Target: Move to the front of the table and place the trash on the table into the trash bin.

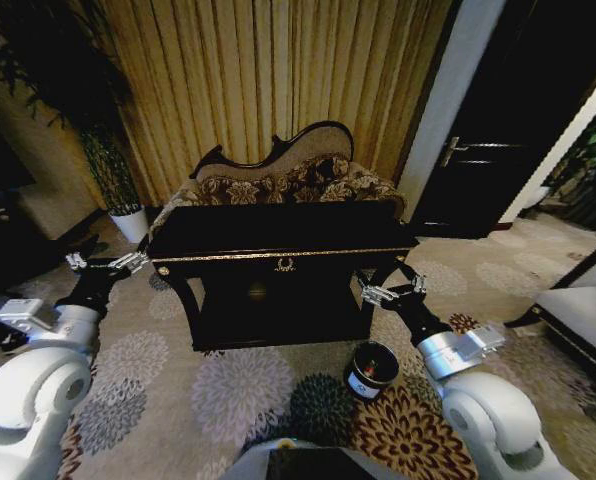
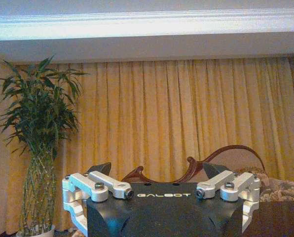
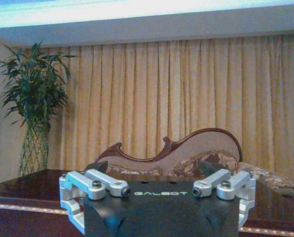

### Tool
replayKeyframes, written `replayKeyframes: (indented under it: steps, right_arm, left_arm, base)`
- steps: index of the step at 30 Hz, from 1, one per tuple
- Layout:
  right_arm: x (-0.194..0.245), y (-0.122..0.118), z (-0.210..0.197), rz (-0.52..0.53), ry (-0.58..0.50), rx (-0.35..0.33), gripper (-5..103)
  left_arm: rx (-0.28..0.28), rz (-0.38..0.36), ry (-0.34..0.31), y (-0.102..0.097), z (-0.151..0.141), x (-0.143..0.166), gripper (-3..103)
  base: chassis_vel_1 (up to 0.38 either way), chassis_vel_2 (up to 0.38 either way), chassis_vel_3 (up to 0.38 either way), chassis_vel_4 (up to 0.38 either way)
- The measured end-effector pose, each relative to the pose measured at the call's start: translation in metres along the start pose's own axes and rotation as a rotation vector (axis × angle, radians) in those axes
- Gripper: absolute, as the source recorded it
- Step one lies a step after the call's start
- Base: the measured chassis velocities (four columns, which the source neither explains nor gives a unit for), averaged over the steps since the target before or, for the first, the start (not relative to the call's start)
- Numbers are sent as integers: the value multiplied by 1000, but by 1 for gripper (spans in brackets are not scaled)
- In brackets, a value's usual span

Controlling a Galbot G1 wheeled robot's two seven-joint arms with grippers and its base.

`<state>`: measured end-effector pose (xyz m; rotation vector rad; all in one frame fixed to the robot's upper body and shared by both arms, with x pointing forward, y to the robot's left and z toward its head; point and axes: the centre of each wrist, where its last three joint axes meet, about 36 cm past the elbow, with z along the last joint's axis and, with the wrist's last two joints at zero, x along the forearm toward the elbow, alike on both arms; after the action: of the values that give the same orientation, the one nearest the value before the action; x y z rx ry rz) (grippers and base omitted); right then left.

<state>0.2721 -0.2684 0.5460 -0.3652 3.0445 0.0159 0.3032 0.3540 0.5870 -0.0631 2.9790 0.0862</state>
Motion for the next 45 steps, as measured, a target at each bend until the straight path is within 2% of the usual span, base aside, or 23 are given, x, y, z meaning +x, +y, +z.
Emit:
replayKeyframes:
  steps: [45]
  right_arm:
    - [-11, -10, 12, 27, 6, 3, 100]
  left_arm:
    - [-6, 25, 7, -1, 9, 6, 100]
  base:
    - [203, -203, -202, 201]
